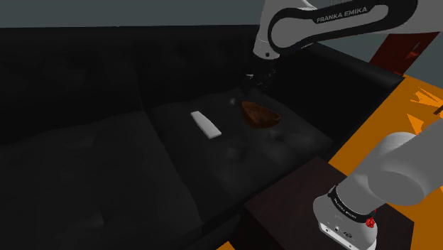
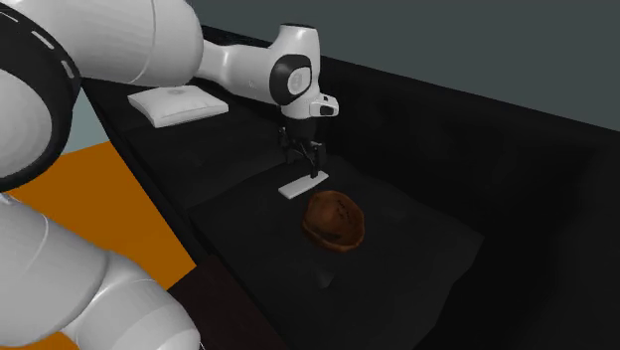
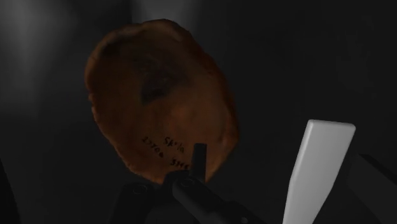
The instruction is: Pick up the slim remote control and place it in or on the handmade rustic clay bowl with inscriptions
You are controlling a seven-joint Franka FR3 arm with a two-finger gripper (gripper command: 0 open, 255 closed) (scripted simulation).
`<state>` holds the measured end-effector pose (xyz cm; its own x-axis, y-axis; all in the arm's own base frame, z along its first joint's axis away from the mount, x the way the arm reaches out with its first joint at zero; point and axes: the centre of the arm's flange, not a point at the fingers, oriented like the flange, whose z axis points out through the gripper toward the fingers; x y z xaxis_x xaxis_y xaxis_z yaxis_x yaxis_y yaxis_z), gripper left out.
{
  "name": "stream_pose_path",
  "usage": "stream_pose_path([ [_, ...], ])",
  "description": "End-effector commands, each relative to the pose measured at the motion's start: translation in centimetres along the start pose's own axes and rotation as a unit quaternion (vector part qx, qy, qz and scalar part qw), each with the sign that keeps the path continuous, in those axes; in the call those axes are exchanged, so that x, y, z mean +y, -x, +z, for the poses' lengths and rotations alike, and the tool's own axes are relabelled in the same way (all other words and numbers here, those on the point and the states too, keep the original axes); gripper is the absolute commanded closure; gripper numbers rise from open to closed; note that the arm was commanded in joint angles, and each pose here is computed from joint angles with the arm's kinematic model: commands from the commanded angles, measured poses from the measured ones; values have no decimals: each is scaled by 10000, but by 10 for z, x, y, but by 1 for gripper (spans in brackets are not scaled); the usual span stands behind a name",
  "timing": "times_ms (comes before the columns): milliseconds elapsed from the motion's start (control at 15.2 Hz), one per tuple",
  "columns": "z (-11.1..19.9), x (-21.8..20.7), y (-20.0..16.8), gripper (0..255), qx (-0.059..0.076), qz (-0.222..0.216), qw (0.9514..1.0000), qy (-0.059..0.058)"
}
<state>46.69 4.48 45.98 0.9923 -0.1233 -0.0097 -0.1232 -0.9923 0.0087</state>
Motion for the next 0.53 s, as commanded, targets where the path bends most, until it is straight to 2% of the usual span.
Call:
stream_pose_path([
  [0,18,-16,-20,0,-44,24,10000,-6],
  [462,76,-62,-80,0,-205,105,9997,-16],
])
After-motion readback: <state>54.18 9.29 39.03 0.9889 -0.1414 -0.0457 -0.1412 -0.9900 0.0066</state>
